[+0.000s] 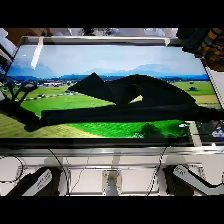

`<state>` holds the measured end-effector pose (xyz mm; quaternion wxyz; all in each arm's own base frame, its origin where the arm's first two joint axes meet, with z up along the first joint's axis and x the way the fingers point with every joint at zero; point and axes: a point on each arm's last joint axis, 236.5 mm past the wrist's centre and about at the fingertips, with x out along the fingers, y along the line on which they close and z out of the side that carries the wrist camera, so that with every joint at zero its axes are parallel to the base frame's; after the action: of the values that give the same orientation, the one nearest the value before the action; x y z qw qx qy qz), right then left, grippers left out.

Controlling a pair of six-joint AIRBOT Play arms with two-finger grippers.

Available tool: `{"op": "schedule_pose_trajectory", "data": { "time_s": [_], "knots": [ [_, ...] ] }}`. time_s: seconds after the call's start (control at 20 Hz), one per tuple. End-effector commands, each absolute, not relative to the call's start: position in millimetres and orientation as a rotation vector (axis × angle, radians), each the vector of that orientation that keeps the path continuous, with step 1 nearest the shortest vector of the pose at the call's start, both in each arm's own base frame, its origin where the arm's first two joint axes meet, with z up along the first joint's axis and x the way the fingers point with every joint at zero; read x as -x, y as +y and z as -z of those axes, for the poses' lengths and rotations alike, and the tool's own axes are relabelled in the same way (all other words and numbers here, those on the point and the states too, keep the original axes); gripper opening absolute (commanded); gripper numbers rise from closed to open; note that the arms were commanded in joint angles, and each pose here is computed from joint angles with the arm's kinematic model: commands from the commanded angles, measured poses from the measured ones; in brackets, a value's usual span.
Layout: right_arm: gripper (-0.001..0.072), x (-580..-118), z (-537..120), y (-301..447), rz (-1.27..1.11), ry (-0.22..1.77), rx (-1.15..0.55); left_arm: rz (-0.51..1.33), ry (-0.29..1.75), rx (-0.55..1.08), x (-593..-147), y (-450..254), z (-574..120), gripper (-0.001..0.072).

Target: Fold the clothes and pants, and hang the long-sleeved shirts on hangers.

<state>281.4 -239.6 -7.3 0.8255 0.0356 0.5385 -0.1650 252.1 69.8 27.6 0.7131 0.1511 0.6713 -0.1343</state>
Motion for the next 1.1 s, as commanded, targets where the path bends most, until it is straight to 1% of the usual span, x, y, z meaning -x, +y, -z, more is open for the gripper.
{"op": "schedule_pose_trajectory", "data": {
  "time_s": [0.0,0.2,0.25,0.3,0.35,0.4,0.5,0.55,0.6,0.65,0.7,0.85,0.95,1.0,1.05],
  "knots": [
    [0.0012,-248.0,7.2,-254.2,0.380,1.175,-0.068,0.298,1.543,-0.388,-214.8,71.4,-19.1,0.0018],
    [0.0017,-214.5,14.6,-263.0,0.388,1.242,-0.114,0.288,1.623,-0.408,-180.8,75.1,-5.3,0.0020],
    [0.0040,-207.9,16.7,-263.7,0.383,1.261,-0.115,0.295,1.642,-0.404,-174.9,74.1,-0.9,0.0019],
    [0.0098,-200.1,19.5,-262.8,0.361,1.287,-0.110,0.301,1.663,-0.399,-169.2,73.7,3.0,0.0019],
    [0.0135,-193.0,21.8,-263.0,0.349,1.306,-0.114,0.298,1.687,-0.407,-163.7,76.1,6.3,0.0021],
    [0.0146,-186.6,23.7,-265.7,0.363,1.309,-0.129,0.291,1.701,-0.416,-160.6,79.2,8.1,0.0030],
    [0.0293,-175.1,26.2,-271.6,0.393,1.312,-0.154,0.272,1.713,-0.441,-159.1,86.0,7.4,0.0030],
    [0.0314,-170.0,26.3,-275.4,0.411,1.310,-0.166,0.265,1.713,-0.448,-159.5,88.0,7.1,0.0031],
    [0.0314,-165.2,25.8,-279.9,0.431,1.305,-0.175,0.267,1.713,-0.454,-159.7,88.8,7.0,0.0041],
    [0.0313,-160.1,25.7,-283.1,0.447,1.304,-0.187,0.267,1.711,-0.455,-160.3,88.8,7.1,0.0121],
    [0.0313,-156.3,25.5,-286.0,0.461,1.301,-0.195,0.270,1.708,-0.455,-160.7,88.1,6.9,0.0150],
    [0.0313,-155.6,24.3,-290.6,0.479,1.285,-0.198,0.267,1.680,-0.458,-167.3,87.9,5.5,0.0156],
    [0.0313,-163.8,21.5,-290.8,0.481,1.247,-0.214,0.255,1.562,-0.459,-195.6,84.1,0.2,0.0171],
    [0.0313,-170.7,19.5,-290.6,0.482,1.215,-0.230,0.260,1.453,-0.435,-220.3,74.6,-6.6,0.0243],
    [0.0313,-179.3,17.4,-288.9,0.478,1.177,-0.254,0.267,1.323,-0.399,-249.6,62.0,-17.8,0.0274]
  ]
}}
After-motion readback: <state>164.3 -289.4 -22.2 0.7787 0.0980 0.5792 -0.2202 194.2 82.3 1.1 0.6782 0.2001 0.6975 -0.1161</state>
